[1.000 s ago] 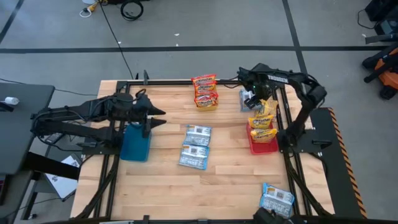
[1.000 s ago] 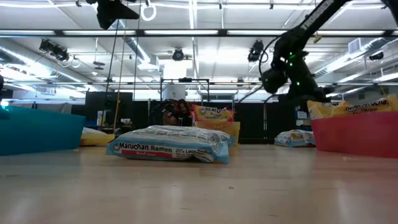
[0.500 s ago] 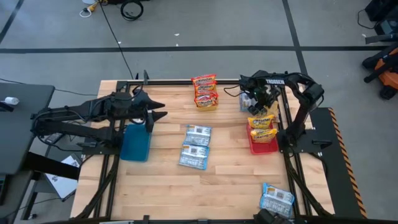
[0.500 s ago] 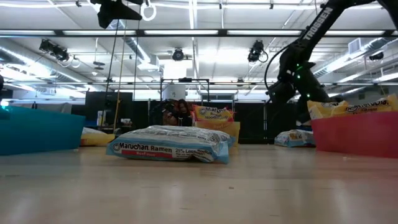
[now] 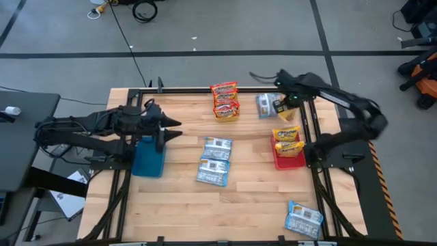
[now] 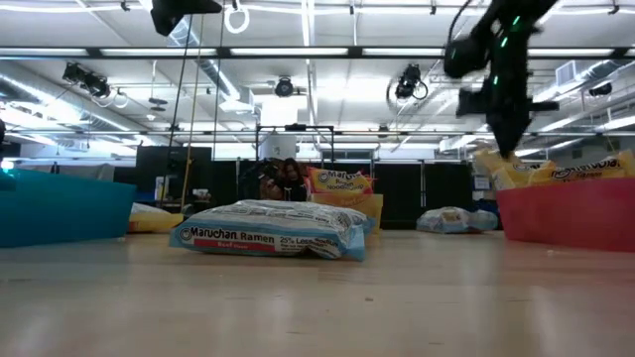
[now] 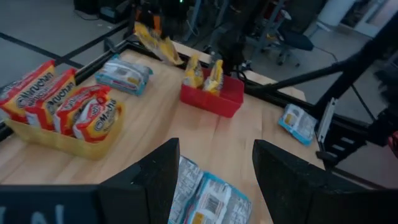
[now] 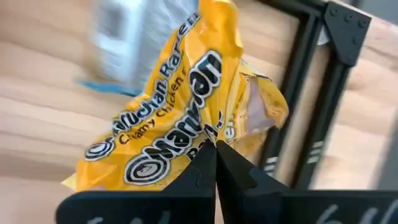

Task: Sort Maruchan noodles
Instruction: Put the right yellow noodle pack into the red bin

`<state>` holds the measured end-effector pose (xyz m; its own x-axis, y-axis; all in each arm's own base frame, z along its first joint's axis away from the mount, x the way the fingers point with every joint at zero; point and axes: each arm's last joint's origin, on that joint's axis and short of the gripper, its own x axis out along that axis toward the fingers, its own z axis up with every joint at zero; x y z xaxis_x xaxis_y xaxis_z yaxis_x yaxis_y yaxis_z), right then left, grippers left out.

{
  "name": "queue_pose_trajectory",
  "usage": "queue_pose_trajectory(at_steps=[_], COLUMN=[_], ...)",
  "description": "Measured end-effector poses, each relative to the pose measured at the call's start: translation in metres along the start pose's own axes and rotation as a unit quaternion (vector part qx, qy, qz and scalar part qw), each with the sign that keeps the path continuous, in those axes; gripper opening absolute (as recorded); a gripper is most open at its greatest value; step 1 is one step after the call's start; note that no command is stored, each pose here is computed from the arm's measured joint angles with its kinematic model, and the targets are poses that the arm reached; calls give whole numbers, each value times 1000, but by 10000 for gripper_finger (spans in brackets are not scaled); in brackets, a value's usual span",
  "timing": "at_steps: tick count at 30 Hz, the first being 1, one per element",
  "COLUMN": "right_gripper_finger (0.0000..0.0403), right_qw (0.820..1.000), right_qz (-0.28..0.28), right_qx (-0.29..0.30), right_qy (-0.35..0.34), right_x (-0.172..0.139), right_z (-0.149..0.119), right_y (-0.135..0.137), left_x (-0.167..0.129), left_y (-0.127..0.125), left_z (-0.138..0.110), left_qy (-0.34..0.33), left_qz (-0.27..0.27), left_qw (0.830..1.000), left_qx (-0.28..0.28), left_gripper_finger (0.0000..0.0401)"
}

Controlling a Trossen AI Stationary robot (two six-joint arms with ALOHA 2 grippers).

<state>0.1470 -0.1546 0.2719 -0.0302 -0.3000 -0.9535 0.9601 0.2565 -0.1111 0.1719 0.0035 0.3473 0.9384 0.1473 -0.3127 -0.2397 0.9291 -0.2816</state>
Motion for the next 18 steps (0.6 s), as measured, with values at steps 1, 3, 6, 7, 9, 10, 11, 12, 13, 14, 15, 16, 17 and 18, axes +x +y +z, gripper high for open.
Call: queue_pose_trajectory(at_steps=[1, 3, 6, 7, 9, 10, 11, 12, 13, 14, 15, 16, 17, 18], right_gripper_finger=[4, 4, 3, 3, 2, 2, 2, 2, 2, 2, 2, 2, 2, 1], right_qw=[999, 993, 975, 968, 953, 947, 941, 937, 934, 931, 930, 930, 931, 932], right_qz=[23, 73, 151, 175, 220, 239, 255, 268, 278, 286, 292, 296, 299, 301], right_qx=[23, 72, 141, 160, 191, 202, 210, 214, 217, 220, 218, 214, 208, 202], right_qy=[-22, -61, -85, -86, -82, -77, -72, -68, -62, -57, -49, -41, -32, -24], right_x=[-14, -39, -68, -75, -87, -92, -96, -99, -102, -104, -105, -107, -108, -108], right_z=[-6, -21, -47, -55, -72, -79, -86, -92, -97, -102, -107, -112, -116, -120], right_y=[-1, -4, -8, -9, -11, -11, -11, -11, -10, -8, -6, -3, 0, 4], left_x=[0, 1, 4, 6, 9, 10, 11, 12, 15, 17, 20, 22, 24, 28], left_y=[-1, -2, -5, -6, -8, -9, -10, -11, -11, -12, -13, -14, -17, -19], left_z=[0, 0, 5, 6, 11, 13, 15, 16, 17, 18, 18, 18, 17, 16], left_qy=[1, -3, -26, -34, -58, -68, -77, -86, -91, -94, -96, -97, -95, -94], left_qz=[-2, -7, -15, -17, -24, -27, -29, -31, -33, -34, -36, -40, -44, -48], left_qw=[1000, 1000, 999, 998, 997, 996, 995, 994, 994, 994, 994, 994, 994, 994], left_qx=[5, 18, 36, 41, 48, 53, 55, 54, 53, 50, 47, 41, 36, 33], left_gripper_finger=[208, 208, 208, 208, 208, 208, 208, 208, 208, 208, 208, 208, 208, 208])
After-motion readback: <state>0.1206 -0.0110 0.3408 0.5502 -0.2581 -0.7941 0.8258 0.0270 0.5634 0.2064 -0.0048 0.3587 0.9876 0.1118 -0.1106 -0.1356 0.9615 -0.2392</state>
